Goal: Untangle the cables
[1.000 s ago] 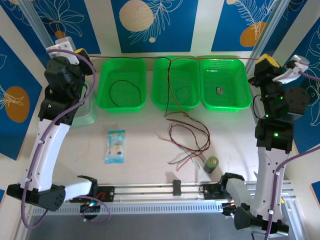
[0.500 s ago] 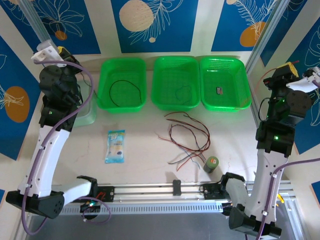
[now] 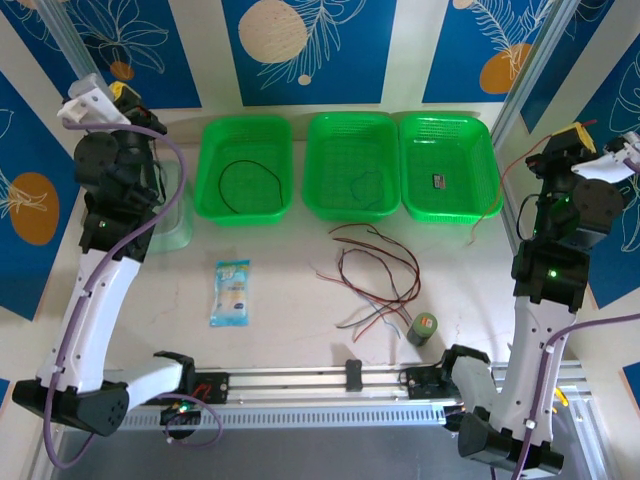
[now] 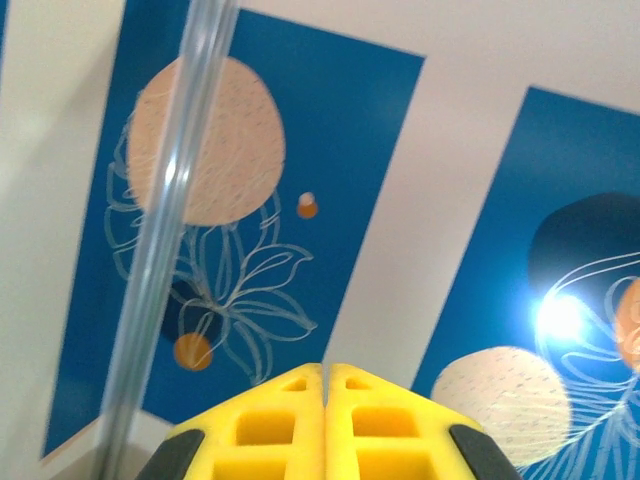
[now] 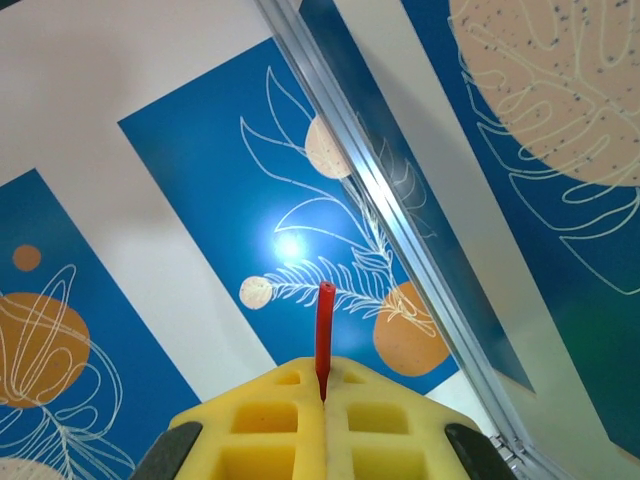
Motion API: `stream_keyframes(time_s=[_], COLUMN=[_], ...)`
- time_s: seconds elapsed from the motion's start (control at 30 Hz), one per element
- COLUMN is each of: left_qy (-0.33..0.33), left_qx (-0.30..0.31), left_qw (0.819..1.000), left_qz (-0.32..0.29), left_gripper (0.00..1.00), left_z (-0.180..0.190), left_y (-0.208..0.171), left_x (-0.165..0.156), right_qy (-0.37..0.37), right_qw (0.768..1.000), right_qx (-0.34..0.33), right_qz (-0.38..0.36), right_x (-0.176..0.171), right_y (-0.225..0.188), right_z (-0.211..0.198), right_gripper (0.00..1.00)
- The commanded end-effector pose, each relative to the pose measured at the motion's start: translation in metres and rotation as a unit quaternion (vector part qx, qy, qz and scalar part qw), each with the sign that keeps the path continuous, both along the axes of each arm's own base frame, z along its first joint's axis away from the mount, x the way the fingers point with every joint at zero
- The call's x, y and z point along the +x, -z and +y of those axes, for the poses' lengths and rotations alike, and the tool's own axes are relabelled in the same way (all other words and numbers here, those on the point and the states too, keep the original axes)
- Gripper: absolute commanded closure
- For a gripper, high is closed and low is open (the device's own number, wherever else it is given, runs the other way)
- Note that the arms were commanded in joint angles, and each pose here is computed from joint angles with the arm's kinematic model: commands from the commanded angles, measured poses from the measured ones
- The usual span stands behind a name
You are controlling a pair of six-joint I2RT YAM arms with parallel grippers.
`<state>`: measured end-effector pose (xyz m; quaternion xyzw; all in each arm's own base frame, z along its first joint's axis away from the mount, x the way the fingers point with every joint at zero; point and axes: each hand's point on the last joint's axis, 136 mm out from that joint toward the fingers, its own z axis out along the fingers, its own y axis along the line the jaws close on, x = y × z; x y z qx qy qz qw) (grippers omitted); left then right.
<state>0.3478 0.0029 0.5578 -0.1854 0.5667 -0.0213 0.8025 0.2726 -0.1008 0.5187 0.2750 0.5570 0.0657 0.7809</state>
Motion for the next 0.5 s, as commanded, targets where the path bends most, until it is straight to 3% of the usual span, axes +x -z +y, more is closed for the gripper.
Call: stream_keyframes(time_s=[0.0,0.27,0.47], left_qy=[0.049,0.071,0.081], left_qx=[0.001,0.022,0.021], left_qw=[0.994,0.986,0.981], left_qz=[-0.098,-0.15,-0.176], left_gripper=[1.0,1.0,1.0], left_z=[-0.013,-0.031,-0.04], left_y=[-0.056,-0.119,-0.144], left_x=[-0.009,0.019,0.043], right_qy=[-0.031,-0.09,-0.097], right_qw=[0.999,0.995,0.994], right_qx=[-0.02,-0.034,-0.049], right_qz=[-0.023,-0.03,-0.023], right_x=[0.0,0.003,0.007], right_y=[-0.022,-0.043,-0.047], right_z=[0.014,0.04,0.045], right_gripper=[1.0,1.0,1.0])
